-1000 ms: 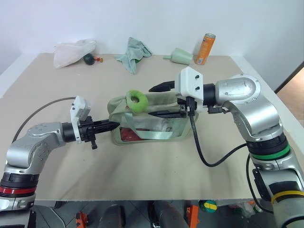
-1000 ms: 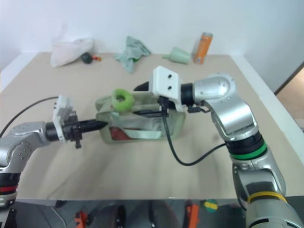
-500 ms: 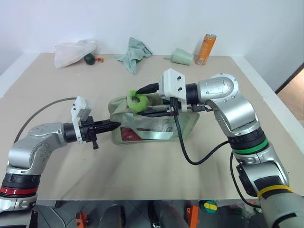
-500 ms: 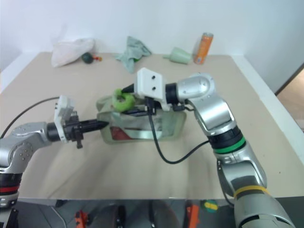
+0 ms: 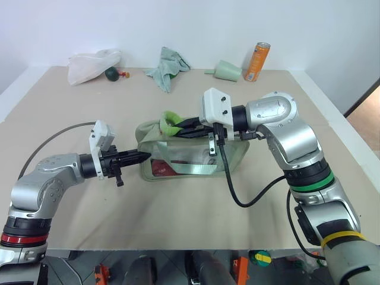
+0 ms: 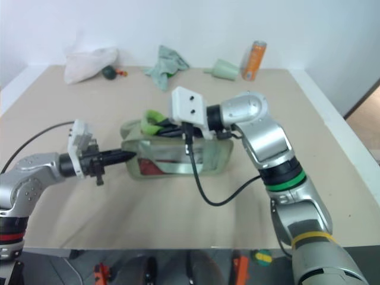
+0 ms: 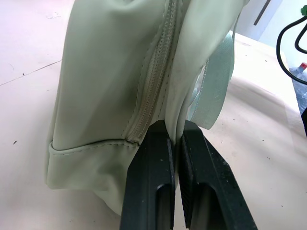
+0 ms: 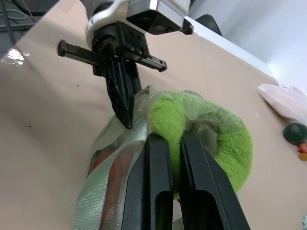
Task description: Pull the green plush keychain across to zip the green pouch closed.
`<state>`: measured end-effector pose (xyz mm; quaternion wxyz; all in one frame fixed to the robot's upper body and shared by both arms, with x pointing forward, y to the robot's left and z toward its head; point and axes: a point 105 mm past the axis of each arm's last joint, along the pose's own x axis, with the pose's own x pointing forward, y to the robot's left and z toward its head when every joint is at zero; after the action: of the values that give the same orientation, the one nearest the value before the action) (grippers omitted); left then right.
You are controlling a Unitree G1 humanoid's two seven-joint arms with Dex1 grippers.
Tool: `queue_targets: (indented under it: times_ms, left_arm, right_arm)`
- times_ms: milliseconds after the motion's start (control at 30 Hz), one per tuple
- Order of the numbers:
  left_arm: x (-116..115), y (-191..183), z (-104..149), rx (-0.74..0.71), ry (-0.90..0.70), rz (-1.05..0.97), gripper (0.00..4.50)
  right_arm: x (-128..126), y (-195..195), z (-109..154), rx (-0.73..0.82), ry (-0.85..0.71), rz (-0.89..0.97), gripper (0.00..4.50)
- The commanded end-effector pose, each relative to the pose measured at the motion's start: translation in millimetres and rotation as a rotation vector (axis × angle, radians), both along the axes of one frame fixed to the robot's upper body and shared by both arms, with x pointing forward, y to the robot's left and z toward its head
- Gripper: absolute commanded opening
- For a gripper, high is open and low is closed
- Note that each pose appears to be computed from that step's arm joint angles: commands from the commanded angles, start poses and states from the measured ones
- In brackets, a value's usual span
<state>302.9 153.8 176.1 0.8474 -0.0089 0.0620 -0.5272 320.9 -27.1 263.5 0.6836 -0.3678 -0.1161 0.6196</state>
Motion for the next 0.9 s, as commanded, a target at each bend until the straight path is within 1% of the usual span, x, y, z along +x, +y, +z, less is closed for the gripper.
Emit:
queue_targets:
  times_ms: [33,100,200,267,333,400,533,600,667,700,800,900]
  left_arm:
    - [-4.2,-5.0,6.4,-0.003,-0.029,-0.022,0.00]
    - [-4.5,-4.9,6.0,-0.004,-0.027,-0.021,0.00]
    - [-5.0,-5.0,5.2,-0.005,-0.025,-0.022,0.00]
    - [-4.8,-5.4,4.3,-0.005,-0.023,-0.024,0.00]
    - [-3.6,-6.3,4.0,-0.005,-0.023,-0.026,0.00]
    - [-3.0,-6.8,4.3,-0.006,-0.023,-0.029,0.00]
    - [-3.2,-7.2,4.8,-0.009,-0.023,-0.033,0.00]
    - [-3.7,-7.1,4.3,-0.010,-0.021,-0.034,0.00]
    - [-4.3,-7.0,3.3,-0.009,-0.017,-0.036,0.00]
    - [-4.3,-6.8,3.2,-0.010,-0.016,-0.036,0.00]
    - [-3.1,-6.5,4.6,-0.015,-0.014,-0.036,0.00]
    - [0.1,-5.8,8.7,-0.039,-0.008,-0.023,0.00]
  right_arm:
    - [15.8,-39.1,44.3,0.051,-0.158,-0.157,0.05]
    - [18.7,-64.3,58.9,0.053,-0.201,-0.230,0.05]
    - [15.7,-92.2,69.0,0.020,-0.237,-0.295,0.05]
    - [13.0,-109.6,71.8,-0.011,-0.250,-0.342,0.05]
    - [11.9,-128.6,68.3,-0.064,-0.252,-0.404,0.05]
    - [12.5,-147.1,58.8,-0.129,-0.237,-0.470,0.05]
    - [22.3,-209.3,18.6,-0.374,-0.212,-0.698,0.05]
    - [23.7,-226.1,3.0,-0.439,-0.202,-0.753,0.05]
    - [23.9,-227.2,-15.2,-0.460,-0.179,-0.756,0.05]
    - [23.7,-218.2,-28.3,-0.450,-0.155,-0.731,0.05]
    - [22.5,-171.3,-67.2,-0.365,-0.076,-0.619,0.05]
    - [20.8,-141.5,-93.1,-0.304,-0.022,-0.561,0.05]
